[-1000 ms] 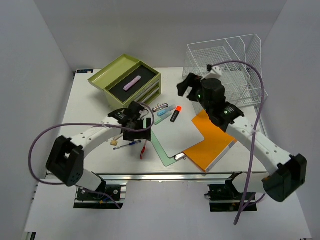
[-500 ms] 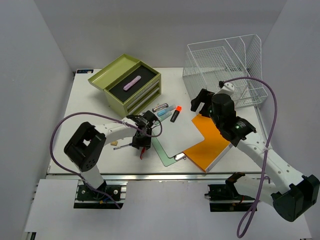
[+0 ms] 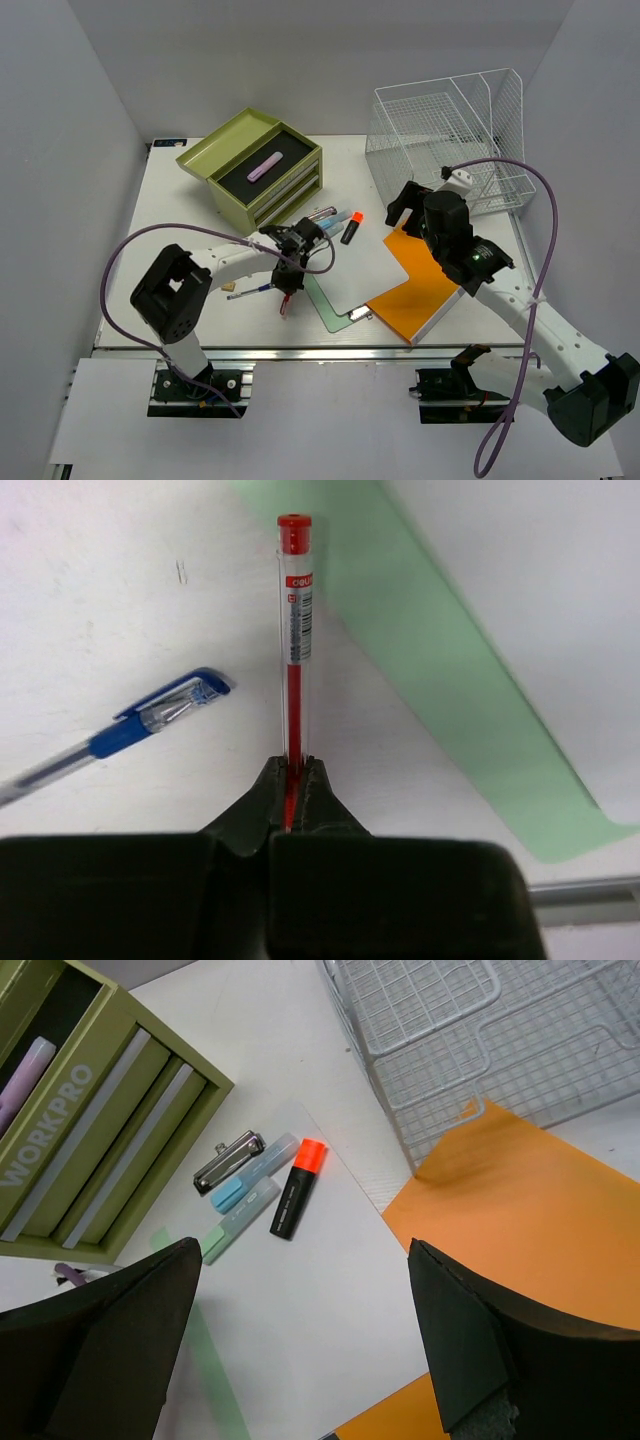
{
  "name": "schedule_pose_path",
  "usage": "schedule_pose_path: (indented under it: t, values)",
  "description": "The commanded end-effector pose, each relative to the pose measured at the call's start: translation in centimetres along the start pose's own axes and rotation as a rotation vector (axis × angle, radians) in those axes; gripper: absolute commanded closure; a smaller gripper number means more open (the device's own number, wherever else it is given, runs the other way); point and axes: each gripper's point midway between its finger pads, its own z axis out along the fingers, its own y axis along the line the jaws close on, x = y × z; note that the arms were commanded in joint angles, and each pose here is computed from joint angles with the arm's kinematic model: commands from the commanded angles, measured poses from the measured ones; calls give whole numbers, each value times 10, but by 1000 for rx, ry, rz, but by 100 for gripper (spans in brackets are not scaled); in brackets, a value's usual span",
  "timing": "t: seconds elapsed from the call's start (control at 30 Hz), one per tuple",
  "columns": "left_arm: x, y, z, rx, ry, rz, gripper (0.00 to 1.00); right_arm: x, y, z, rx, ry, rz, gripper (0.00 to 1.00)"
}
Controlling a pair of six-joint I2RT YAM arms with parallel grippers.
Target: Organize the desk
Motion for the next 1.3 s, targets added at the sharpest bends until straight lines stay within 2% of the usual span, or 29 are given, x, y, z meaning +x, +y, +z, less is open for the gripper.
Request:
schedule_pose_path:
  t: [0.0, 0.07, 0.1, 0.23, 0.3, 0.33, 0.37, 0.47, 0.5, 0.57, 0.6, 0.83, 0.87, 0.9, 1.0, 1.03, 1.13, 1.17, 1.23, 1.27]
  values:
    - [-56, -8, -58, 36, -170, 130, 100, -14, -6, -4, 24, -60, 3, 11]
    - [-81, -10, -88, 49, -258, 201, 100, -14, -7, -4, 27, -63, -8, 11]
    - [-108, -7, -115, 18, -350, 271, 100, -15, -8, -4, 26, -65, -33, 11]
    - [-180, 5, -179, -66, -610, 390, 100, -13, -9, -1, 25, -69, -51, 11]
    - [-211, 34, -183, -82, -621, 397, 100, -9, -4, 5, 8, -56, -46, 11]
    - [-234, 37, -209, -41, -686, 392, 100, -6, 3, 6, -19, -38, -42, 11]
    - [-251, 65, -199, -73, -667, 359, 100, -5, 8, 10, -37, -33, -44, 11]
    - [-283, 95, -214, -126, -711, 418, 100, -3, 15, 17, -61, -22, -63, 11]
    - [-289, 99, -202, -146, -689, 473, 100, -2, 16, 19, -63, -17, -70, 11]
    - [-299, 109, -199, -152, -691, 496, 100, -1, 17, 23, -58, -9, -79, 11]
    - [-304, 113, -184, -147, -662, 521, 100, 0, 18, 25, -58, -3, -84, 11]
    - [-305, 127, -153, -99, -562, 537, 100, 4, 17, 35, -25, 25, -99, 11]
    - [-304, 127, -153, -103, -561, 534, 94, 5, 17, 36, -26, 30, -103, 11]
    - [-302, 131, -152, -115, -554, 525, 84, 3, 19, 36, -28, 29, -104, 10]
    - [-295, 133, -163, -121, -550, 491, 69, 4, 19, 36, -28, 35, -111, 11]
    - [-292, 133, -168, -118, -552, 485, 52, 3, 20, 34, -34, 35, -111, 11]
    - [-279, 135, -192, -121, -594, 453, 37, 0, 23, 28, -63, 30, -110, 11]
    - [-275, 136, -217, -123, -655, 422, 35, 1, 25, 27, -73, 31, -111, 11]
    - [-261, 134, -229, -100, -671, 388, 2, 0, 29, 21, -109, 34, -109, 11]
    - [-248, 131, -252, -72, -718, 338, 2, 0, 30, 20, -119, 32, -108, 11]
